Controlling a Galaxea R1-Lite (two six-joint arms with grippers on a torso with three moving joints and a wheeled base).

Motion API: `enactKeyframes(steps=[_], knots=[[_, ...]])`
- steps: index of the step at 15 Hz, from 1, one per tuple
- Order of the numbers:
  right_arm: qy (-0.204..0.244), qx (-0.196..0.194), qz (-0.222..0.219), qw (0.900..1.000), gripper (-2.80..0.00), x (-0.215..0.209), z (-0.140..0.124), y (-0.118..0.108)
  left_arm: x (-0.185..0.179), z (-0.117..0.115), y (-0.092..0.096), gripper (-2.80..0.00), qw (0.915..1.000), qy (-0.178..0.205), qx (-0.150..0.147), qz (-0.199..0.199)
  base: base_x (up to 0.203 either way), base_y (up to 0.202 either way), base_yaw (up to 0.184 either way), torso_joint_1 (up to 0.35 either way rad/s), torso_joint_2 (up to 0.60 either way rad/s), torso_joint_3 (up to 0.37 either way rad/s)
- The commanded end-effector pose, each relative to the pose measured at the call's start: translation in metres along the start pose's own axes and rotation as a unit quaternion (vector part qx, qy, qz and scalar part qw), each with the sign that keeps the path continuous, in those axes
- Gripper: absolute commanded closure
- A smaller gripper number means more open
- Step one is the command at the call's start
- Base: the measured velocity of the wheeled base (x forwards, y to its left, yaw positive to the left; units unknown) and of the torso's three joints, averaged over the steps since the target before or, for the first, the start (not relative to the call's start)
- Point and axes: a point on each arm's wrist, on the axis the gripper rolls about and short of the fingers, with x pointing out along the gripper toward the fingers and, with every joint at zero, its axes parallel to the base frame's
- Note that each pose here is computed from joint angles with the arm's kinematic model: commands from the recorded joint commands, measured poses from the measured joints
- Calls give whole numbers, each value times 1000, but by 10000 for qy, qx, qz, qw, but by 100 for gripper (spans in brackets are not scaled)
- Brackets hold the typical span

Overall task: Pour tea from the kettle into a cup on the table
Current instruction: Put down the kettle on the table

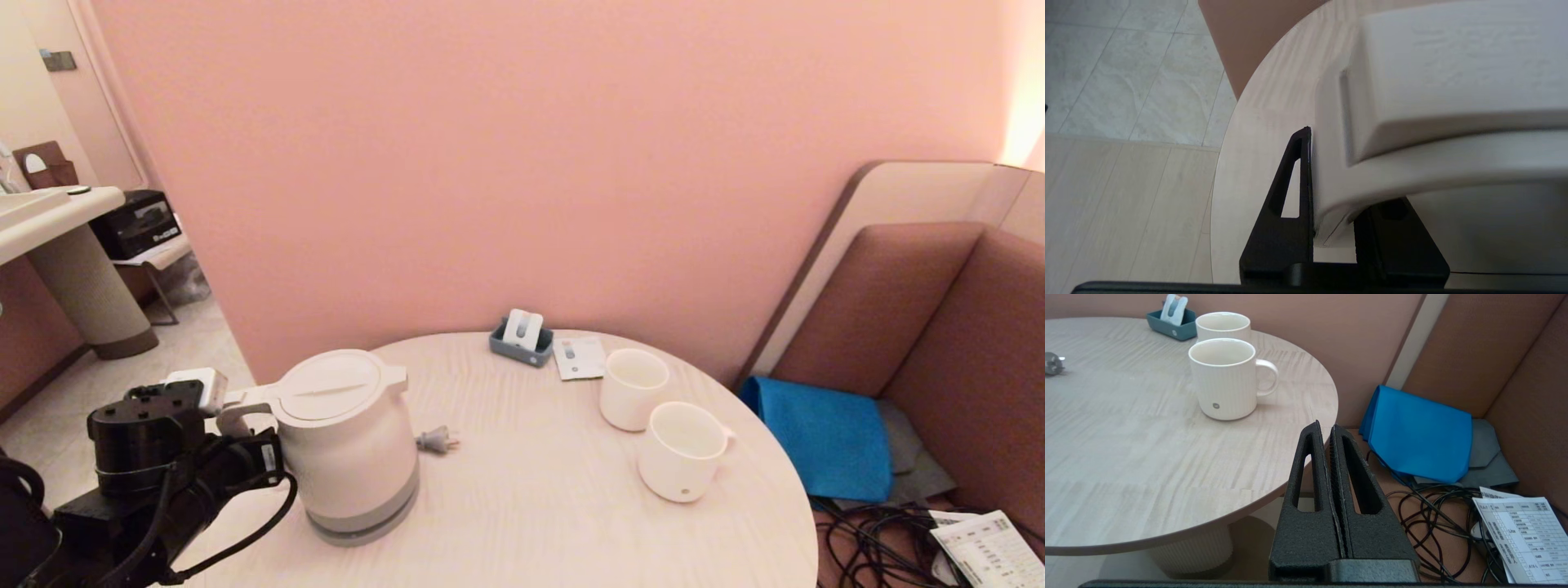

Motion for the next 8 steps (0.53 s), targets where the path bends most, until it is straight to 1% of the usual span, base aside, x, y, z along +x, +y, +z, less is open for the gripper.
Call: enactKeyframes(steps=[1,2,4,8], knots=[[-2,-1,2,10000,0,0,0,0,-1,7,0,0,9998,-177,-50,-9,0,0,0,0,0,0],[-2,-1,2,10000,0,0,0,0,-2,10,-1,0,9997,-250,-26,-23,0,0,0,0,0,0],[2,0,3,10000,0,0,0,0,-4,11,-1,0,9996,-267,10,-27,0,0,0,0,0,0],[-2,-1,2,10000,0,0,0,0,-3,1,1,0,10000,-58,47,1,0,0,0,0,0,0]])
